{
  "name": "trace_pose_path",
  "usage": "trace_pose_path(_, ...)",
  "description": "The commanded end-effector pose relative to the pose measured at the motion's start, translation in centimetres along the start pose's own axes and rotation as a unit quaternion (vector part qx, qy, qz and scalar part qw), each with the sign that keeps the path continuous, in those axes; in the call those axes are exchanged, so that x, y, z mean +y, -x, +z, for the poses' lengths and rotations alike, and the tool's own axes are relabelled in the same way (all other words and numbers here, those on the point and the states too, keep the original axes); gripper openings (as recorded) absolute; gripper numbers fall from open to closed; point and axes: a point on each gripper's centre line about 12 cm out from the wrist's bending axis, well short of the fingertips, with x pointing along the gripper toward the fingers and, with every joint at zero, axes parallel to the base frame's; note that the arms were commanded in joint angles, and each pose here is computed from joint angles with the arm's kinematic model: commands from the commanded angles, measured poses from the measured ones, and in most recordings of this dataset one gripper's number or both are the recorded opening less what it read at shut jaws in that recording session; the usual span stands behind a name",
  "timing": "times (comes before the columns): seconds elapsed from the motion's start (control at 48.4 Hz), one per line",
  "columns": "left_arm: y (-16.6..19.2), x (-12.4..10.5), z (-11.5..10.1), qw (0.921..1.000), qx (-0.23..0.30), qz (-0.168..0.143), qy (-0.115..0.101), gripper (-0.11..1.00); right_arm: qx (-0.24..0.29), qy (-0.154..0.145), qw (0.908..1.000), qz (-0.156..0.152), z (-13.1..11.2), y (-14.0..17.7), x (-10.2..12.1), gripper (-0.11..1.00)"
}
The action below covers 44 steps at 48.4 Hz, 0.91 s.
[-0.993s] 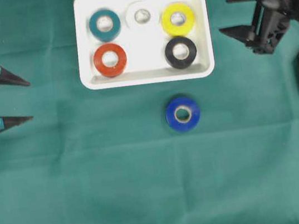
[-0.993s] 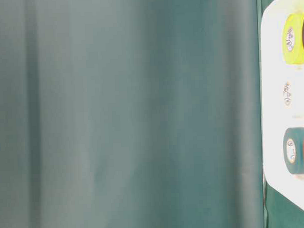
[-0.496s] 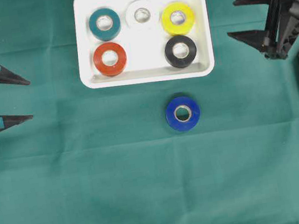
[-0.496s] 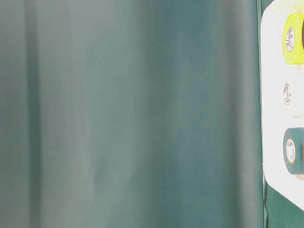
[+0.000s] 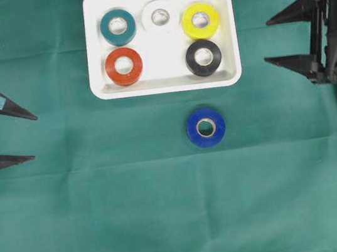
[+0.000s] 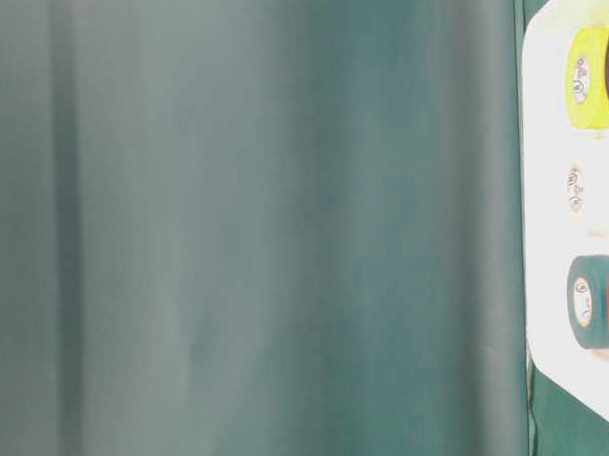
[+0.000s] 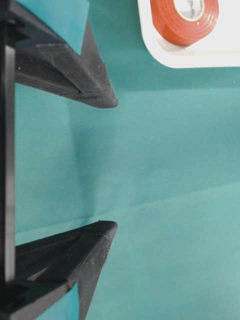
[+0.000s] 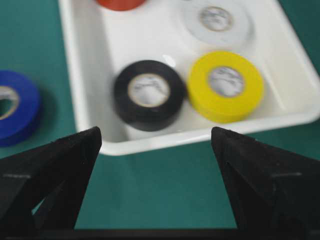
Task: Put the tape alternately from left to right into the white case.
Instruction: 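Retract the right gripper to the right edge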
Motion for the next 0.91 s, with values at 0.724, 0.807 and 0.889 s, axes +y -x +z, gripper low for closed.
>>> trace_pose_path(0.724,0.1,-0.1,1.4,0.9998,-0.019,-0.001,-0.002,0.90,-0.021,0.041,0.9952,0.086,-0.3,0.5,3.2,0.61)
trace_pose_path(0.807,0.1,-0.1,1.4,0.9998,-0.020,-0.001,-0.002,0.89,-0.022,0.043,0.9946,0.092,-0.4,0.6,3.4,0.61)
trace_pose_path(0.889,0.1,-0.1,1.4,0.9998,-0.020,-0.001,-0.002,0.90,-0.025,0.044,0.9944,0.093,-0.3,0.6,3.5,0.61)
